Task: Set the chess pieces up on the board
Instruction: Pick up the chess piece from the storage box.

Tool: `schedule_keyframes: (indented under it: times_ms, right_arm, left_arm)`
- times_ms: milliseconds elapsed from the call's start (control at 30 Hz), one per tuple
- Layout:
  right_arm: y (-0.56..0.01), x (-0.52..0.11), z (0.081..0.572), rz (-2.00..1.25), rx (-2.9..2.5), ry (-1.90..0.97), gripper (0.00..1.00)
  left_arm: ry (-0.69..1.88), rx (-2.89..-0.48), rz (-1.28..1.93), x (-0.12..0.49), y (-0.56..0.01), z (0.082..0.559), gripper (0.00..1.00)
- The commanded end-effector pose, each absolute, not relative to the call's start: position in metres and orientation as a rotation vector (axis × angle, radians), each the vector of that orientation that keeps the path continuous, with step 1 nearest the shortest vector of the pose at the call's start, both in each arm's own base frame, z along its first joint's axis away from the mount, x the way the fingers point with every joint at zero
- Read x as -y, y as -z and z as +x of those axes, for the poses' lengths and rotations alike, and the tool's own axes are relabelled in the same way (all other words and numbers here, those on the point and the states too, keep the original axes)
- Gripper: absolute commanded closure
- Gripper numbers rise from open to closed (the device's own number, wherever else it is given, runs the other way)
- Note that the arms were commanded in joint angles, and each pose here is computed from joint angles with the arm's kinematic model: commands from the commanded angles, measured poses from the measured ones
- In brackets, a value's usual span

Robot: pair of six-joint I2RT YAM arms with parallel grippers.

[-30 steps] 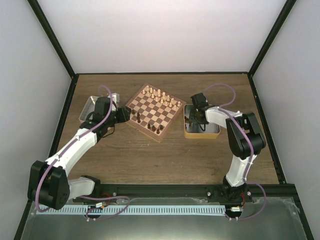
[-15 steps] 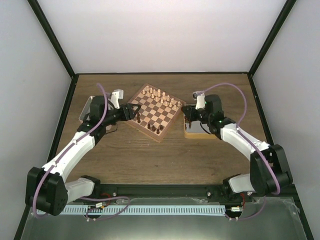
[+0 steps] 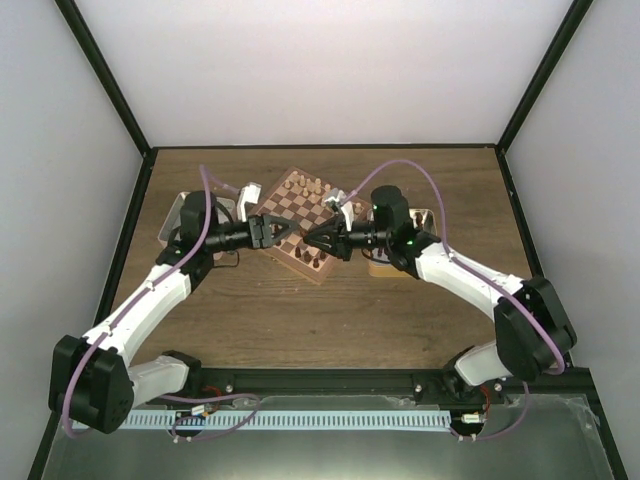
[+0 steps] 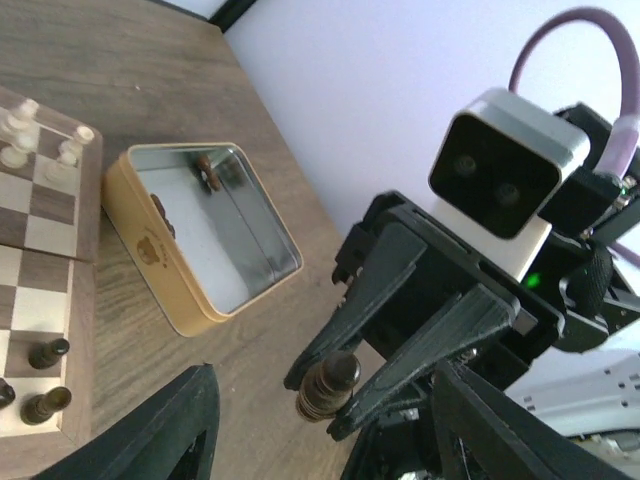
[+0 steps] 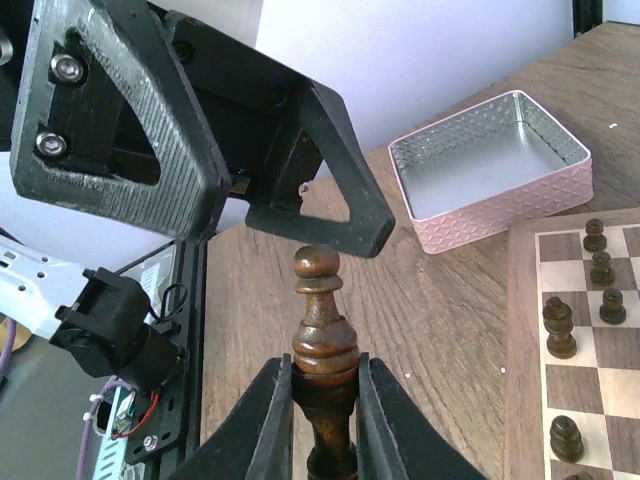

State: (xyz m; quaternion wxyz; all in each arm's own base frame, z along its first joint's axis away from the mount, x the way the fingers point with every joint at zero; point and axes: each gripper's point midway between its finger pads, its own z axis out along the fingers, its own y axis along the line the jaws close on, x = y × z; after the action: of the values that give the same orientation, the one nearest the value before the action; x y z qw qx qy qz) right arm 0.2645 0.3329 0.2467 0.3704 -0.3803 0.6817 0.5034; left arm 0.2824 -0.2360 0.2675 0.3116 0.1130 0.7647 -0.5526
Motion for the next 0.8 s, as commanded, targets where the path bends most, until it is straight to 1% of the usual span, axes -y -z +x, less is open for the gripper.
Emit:
schedule_keyframes:
  times_ms: [0,133,300,567,667,767]
  right_arm:
    - [-0.263,-0.346,0.255,-1.088,-1.661,-1.324,0.94]
    - [-0.259,-0.349,0.257,-1.092,-1.675,-1.324,0.94]
    - [-0.258,-0.35,0.255,-1.111,-1.673,-1.337,0.94]
    - [-0.256,-0.355,0.256,-1.128,-1.676,-1.35,0.94]
    - [-0.255,-0.357,0.257,-1.133,-1.677,-1.353,0.94]
    - [-0.254,-0.358,0.258,-1.135,-1.677,-1.354,0.94]
  left_arm:
    - [1.552,-2.026,0.362,0.243,-0.275,0.27,0.43]
    - [1.548,-2.031,0.37,0.243,-0.273,0.27,0.55]
    - [1.533,-2.045,0.369,0.244,-0.268,0.273,0.57]
    - [1.504,-2.093,0.358,0.244,-0.254,0.279,0.63]
    - [1.502,-2.099,0.358,0.244,-0.252,0.28,0.67]
    - [1.499,-2.098,0.362,0.244,-0.252,0.28,0.73]
